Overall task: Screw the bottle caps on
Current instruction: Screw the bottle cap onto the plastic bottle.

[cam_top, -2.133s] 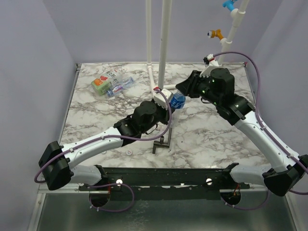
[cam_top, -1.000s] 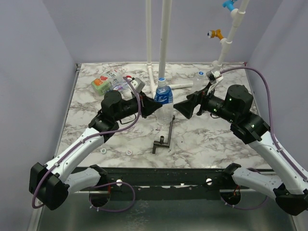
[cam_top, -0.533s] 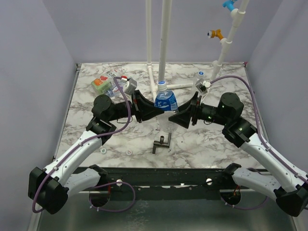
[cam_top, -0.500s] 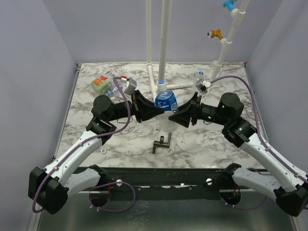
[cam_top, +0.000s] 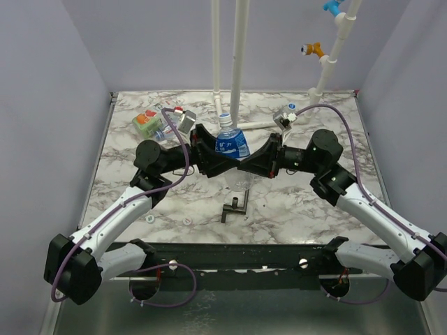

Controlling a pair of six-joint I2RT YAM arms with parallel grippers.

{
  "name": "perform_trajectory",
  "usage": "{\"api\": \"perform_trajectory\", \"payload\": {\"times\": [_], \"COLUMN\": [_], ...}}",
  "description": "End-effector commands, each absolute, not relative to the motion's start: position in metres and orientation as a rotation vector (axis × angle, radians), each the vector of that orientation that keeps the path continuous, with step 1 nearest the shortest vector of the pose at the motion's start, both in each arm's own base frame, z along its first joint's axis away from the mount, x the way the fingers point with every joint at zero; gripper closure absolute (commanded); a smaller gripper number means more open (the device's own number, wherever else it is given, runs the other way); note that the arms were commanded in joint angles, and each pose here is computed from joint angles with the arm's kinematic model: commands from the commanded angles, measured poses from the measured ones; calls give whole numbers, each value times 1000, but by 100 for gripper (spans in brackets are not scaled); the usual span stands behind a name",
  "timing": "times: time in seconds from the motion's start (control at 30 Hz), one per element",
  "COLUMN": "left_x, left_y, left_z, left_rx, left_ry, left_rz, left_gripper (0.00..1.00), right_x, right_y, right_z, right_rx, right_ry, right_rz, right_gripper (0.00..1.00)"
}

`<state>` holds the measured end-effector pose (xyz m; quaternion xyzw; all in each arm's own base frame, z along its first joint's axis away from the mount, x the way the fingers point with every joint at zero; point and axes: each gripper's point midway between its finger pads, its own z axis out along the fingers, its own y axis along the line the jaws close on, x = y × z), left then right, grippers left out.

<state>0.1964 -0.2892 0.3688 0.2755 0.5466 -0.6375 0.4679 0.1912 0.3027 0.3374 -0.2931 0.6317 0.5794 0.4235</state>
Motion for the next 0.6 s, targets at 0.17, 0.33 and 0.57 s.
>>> {"api": "perform_trajectory", "payload": {"times": [0.17,0.33,0.57], "left_x": [216,210,182], "left_y": [-287,-292,-297], "left_z": [372,360,329], "left_rx": [540,671,971], "left_ry": [1274,1294,1351], "left_rz": [-1528,-1489,-1529], "left_gripper": [100,100,100], "right_x": [189,196,191], "right_y": [302,290,273], "right_z": [338,341,381], "right_rx": [-717,-664,-662], "right_ry": [1550,1584,1500], "right_rz": [1462,1356,1251], "right_gripper": [90,19,0]}}
